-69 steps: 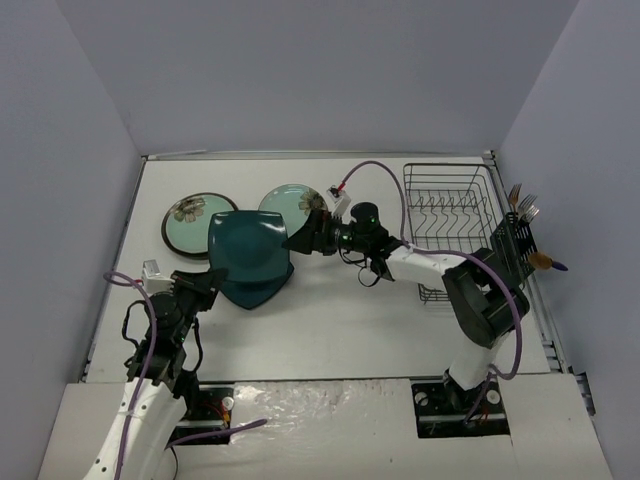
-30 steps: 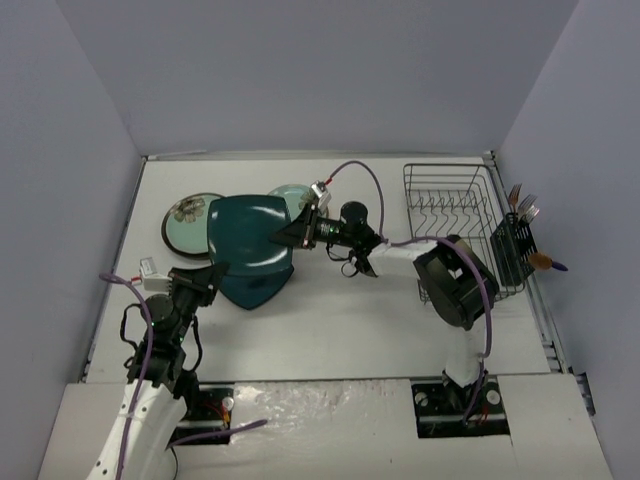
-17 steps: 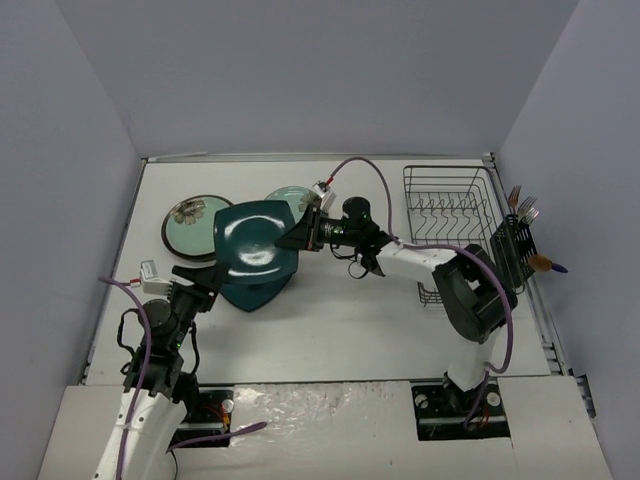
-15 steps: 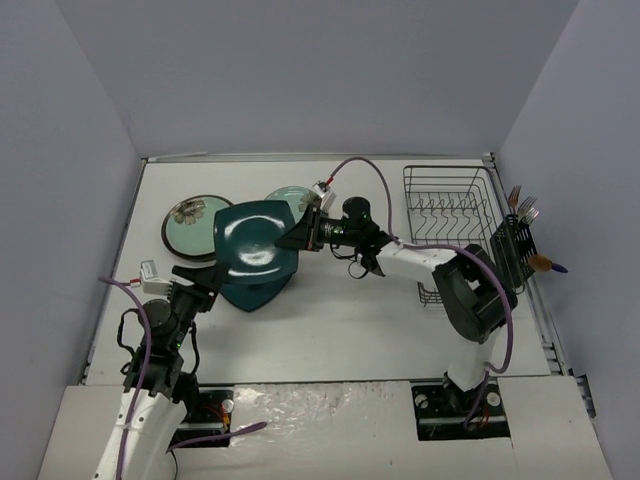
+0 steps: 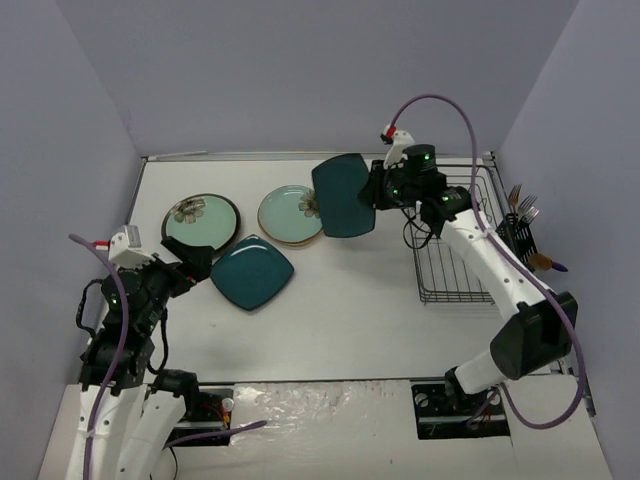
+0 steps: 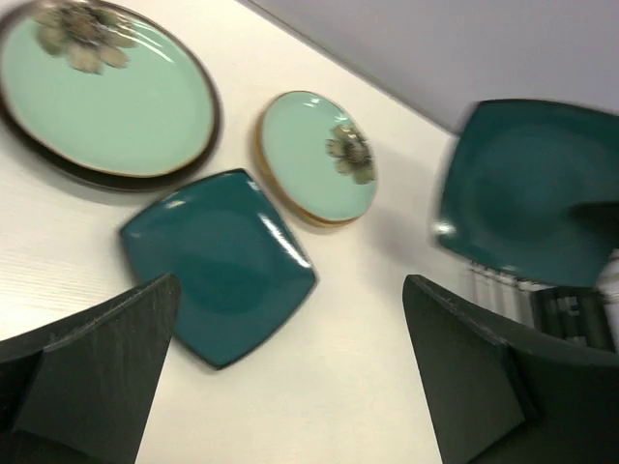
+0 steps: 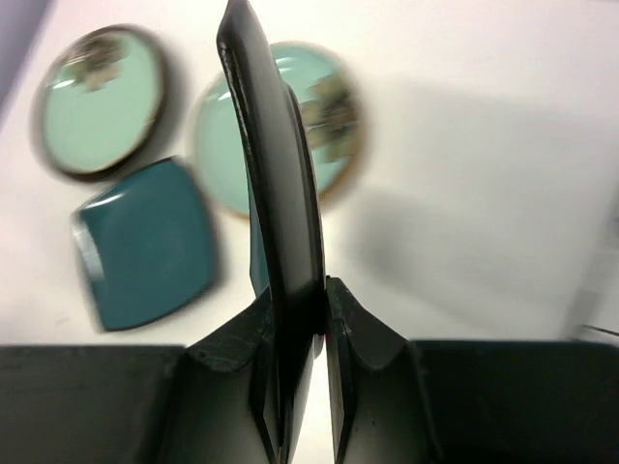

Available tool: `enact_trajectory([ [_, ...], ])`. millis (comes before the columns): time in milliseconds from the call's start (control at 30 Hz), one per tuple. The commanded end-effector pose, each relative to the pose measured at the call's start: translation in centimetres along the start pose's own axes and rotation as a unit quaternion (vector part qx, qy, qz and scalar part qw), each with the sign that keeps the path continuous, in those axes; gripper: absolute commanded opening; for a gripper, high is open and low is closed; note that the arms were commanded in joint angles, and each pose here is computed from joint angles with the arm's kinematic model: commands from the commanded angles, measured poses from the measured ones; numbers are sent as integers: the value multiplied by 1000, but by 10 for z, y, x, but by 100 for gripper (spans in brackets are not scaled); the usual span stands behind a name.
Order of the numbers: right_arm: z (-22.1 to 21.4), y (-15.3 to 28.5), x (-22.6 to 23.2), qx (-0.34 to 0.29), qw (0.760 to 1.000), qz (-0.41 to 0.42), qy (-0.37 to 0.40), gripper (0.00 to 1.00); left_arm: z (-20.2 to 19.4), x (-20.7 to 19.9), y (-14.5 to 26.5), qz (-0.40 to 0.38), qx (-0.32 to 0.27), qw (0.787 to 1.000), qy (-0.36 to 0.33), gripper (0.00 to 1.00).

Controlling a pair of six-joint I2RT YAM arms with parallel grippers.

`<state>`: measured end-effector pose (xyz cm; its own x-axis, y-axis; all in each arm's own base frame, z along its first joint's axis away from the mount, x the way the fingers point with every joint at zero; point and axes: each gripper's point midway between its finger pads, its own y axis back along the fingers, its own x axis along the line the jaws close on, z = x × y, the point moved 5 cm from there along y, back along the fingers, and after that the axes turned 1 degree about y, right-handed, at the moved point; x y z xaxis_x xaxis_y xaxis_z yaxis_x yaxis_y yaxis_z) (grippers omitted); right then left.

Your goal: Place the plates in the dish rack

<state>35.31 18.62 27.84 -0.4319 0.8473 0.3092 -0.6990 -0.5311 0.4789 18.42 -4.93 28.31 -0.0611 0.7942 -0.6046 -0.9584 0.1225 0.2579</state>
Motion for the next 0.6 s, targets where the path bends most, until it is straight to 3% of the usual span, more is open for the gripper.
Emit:
enact_trajectory([
  [0, 69, 85, -33, -103, 972, -164, 132, 0, 25, 18, 4, 95, 21, 983, -158, 97],
  [100, 82, 111, -60, -108, 952, -246, 144, 0, 38, 21, 2, 124, 23, 971, -201, 97],
  [233, 90, 126, -95, -58, 922, -335, 185, 0, 42, 23, -4, 130, 31, 964, -231, 97],
  [567, 96, 135, -180, 19, 902, -396, 171, 0, 12, 38, -14, 119, 40, 961, -248, 97],
])
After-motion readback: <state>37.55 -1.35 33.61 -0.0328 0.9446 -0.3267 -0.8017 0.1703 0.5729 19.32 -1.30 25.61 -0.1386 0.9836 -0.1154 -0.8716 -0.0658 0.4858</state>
